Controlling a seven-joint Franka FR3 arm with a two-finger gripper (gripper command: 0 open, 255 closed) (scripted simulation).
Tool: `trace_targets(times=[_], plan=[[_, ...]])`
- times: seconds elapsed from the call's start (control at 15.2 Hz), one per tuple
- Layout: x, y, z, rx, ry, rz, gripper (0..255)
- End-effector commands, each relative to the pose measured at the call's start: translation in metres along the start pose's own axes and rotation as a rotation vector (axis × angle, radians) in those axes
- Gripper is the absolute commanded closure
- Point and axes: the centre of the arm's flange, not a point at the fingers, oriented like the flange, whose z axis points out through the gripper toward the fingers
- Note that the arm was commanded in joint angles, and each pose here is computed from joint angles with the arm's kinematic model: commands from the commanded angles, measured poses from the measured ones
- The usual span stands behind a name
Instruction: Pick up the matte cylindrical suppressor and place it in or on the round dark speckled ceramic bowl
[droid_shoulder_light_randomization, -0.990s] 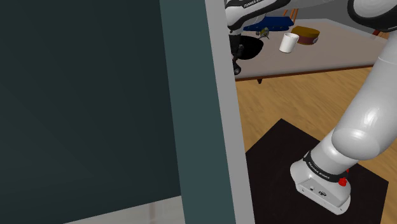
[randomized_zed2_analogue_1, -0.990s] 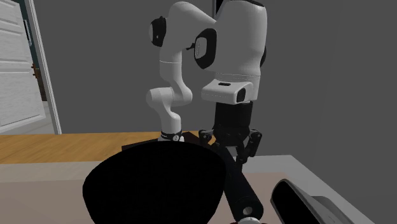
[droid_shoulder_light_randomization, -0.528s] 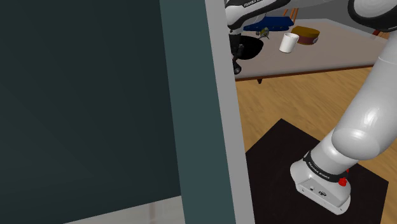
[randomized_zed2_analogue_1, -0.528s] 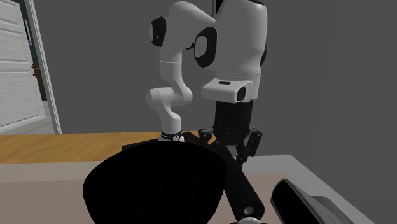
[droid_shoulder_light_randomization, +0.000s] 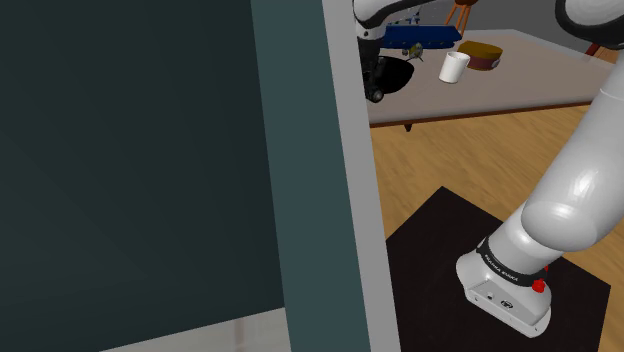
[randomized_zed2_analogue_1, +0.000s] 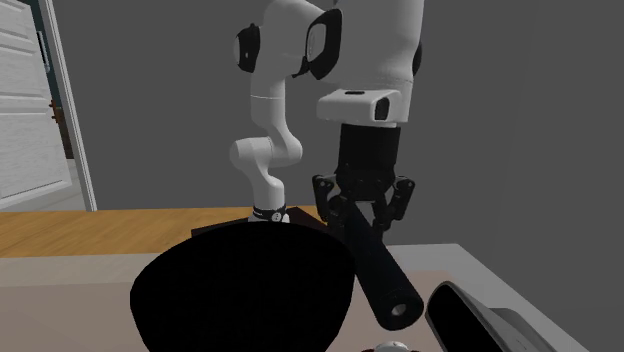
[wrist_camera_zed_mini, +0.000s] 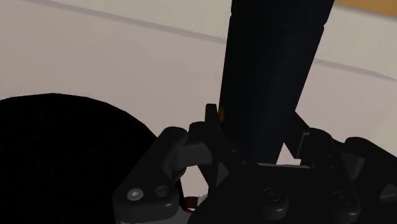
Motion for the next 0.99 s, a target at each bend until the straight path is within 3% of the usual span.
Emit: trace_targets(times=[0.0,0.92], plan=[[0.0,0.001,-0.011,0.0,0.0,0.0,255],[-0.001,0.006,-0.084,0.0,0.0,0.0,255]])
